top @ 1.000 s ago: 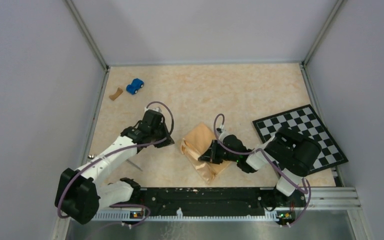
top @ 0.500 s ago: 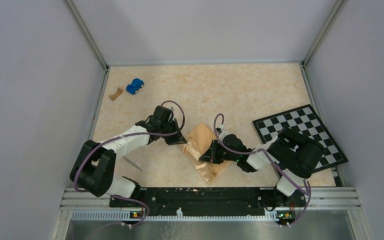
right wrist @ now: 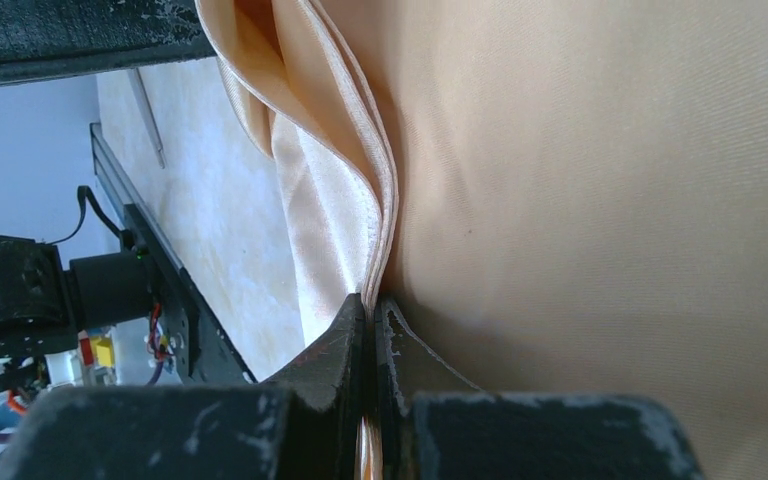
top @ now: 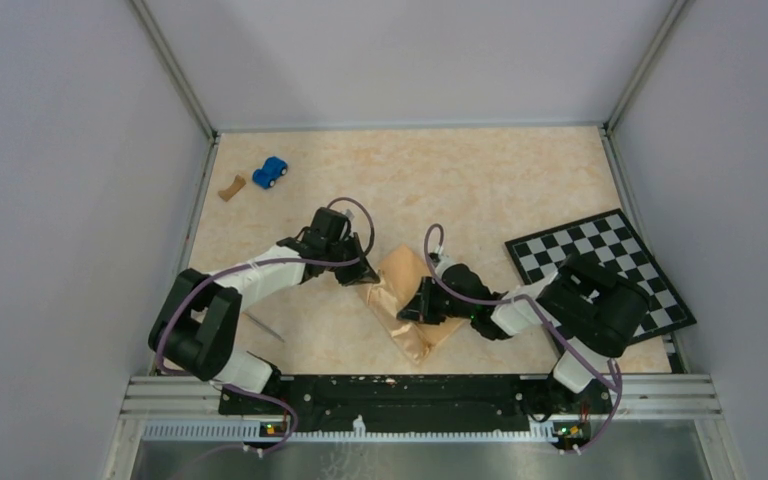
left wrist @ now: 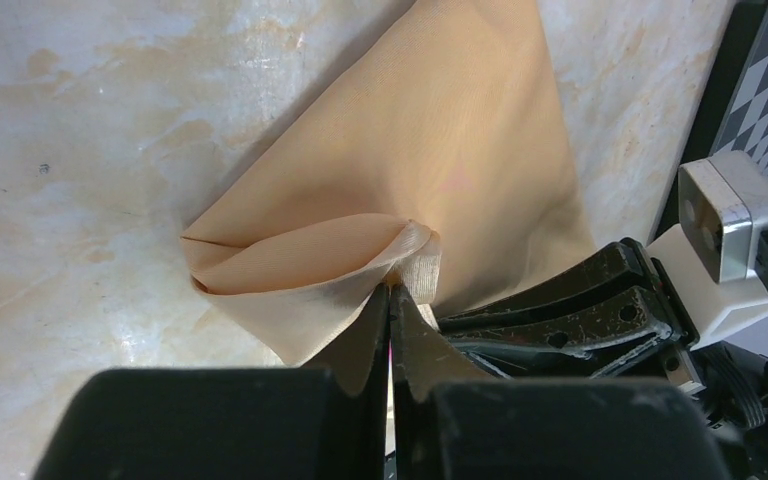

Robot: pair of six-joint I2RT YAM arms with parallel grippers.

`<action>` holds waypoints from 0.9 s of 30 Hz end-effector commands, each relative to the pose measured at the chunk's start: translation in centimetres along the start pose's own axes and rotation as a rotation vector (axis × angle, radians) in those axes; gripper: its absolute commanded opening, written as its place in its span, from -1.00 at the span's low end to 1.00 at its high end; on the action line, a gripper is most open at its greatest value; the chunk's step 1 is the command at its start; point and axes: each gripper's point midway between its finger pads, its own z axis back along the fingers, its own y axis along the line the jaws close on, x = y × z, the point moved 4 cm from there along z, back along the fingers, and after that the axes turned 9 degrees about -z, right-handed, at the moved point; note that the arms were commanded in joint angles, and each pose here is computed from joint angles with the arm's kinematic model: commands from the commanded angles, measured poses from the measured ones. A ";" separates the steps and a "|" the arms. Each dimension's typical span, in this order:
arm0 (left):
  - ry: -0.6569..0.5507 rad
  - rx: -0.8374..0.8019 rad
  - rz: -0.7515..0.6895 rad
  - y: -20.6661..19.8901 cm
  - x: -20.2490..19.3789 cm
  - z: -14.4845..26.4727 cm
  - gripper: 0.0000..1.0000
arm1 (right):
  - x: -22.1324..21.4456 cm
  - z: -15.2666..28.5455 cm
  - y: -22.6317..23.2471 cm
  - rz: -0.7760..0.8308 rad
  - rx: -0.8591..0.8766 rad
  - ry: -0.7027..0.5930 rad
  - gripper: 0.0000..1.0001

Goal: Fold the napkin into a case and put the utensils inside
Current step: Fold the lower triangle-folded napkin at the center of the board.

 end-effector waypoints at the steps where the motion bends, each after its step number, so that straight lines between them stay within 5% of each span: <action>1: -0.067 -0.034 -0.022 -1.1 2.1 0.1 -0.94 | 2.0 0.3 2.0 0.057 0.039 -0.058 -1.00; 20: -0.088 0.012 0.000 1.2 2.9 -1.3 -1.00 | 4.1 0.2 1.8 0.254 -0.109 -0.038 -0.98; 27: -0.081 -0.031 -0.005 0.8 2.5 -0.8 -0.83 | 4.2 -0.6 1.5 0.263 -0.104 -0.010 -0.98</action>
